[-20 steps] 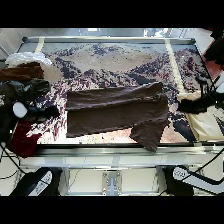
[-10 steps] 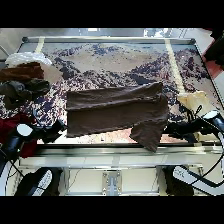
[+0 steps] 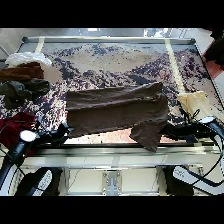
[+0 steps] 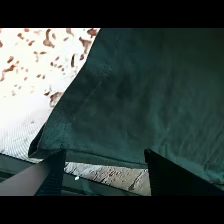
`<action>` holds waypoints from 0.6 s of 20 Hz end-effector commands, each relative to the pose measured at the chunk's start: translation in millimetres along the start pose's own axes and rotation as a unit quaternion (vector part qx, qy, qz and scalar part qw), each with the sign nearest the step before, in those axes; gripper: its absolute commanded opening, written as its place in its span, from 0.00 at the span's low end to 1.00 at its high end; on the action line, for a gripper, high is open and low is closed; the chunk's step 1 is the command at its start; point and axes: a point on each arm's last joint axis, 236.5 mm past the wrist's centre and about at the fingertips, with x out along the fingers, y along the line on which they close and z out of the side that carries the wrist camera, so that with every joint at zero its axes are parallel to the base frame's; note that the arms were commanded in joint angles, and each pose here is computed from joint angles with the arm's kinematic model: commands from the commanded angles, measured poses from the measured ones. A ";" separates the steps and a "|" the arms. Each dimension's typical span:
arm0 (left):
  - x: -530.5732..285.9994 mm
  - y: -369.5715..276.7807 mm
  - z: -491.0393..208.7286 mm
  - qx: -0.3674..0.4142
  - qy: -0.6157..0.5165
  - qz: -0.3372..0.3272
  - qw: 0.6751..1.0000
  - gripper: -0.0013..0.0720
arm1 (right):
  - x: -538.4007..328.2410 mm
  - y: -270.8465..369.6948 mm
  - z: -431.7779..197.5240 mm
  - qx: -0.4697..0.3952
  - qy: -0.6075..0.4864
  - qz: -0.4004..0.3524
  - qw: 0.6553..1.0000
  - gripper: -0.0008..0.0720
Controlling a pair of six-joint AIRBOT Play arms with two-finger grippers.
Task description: Fold the shirts.
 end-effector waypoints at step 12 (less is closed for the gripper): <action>-0.4 22.1 23.7 -0.110 -0.058 0.035 0.992 0.78 | 12.8 5.7 -1.3 0.009 -0.009 0.025 1.000 0.04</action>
